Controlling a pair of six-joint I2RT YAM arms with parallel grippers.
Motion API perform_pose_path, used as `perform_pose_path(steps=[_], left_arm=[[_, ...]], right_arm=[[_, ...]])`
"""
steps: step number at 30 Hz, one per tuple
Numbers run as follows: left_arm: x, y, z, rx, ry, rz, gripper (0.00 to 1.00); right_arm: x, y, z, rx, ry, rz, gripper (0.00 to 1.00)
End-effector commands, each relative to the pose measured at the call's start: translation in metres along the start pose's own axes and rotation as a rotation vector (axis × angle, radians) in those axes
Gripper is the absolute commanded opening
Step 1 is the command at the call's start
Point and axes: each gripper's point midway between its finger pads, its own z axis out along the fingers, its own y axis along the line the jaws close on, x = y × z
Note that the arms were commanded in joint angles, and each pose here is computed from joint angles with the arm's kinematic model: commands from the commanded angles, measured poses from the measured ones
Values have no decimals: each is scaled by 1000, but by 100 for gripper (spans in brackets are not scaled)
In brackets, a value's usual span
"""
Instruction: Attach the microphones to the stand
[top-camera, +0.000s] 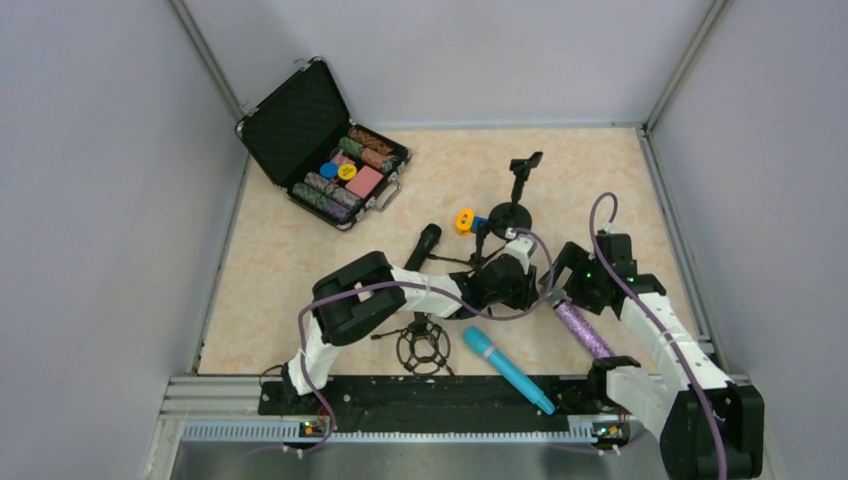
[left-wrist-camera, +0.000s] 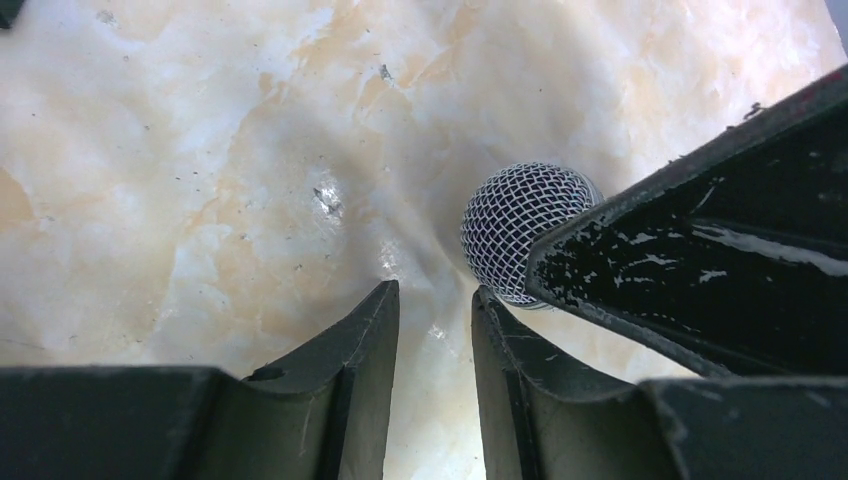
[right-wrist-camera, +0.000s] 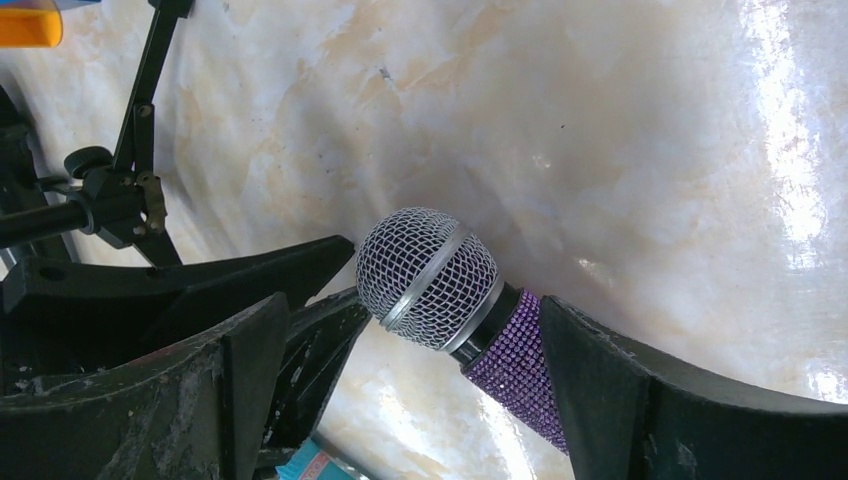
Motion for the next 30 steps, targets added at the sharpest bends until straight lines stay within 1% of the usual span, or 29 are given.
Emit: perform_pose_path(steps=[1,6,12,15,20,23,25,30], left_arm=[[-40,-8,-10,6,-87,-24,39],[-43,-28,-23,88,-93,21,44],[-38,-65,-45,217,-114,123,57],[-33,-82,-55,258,-121,189,61],[-39,-107,-85,301,-183,274,64],[-50,-107,-107,275,-239,295,64],[-54,-98,-121,225,-268,307,65],[-86,-71,-162,61,-375,347,71]], right_arm=[[10,7,-2,-46,35,-14,92],[14,8,-1,-13,33,-49,92],[17,7,0,6,24,-63,92],[21,8,1,19,29,-85,91],[29,7,3,52,27,-124,90],[31,5,5,83,16,-144,90],[32,4,6,99,10,-157,89],[33,5,8,137,-11,-208,89]])
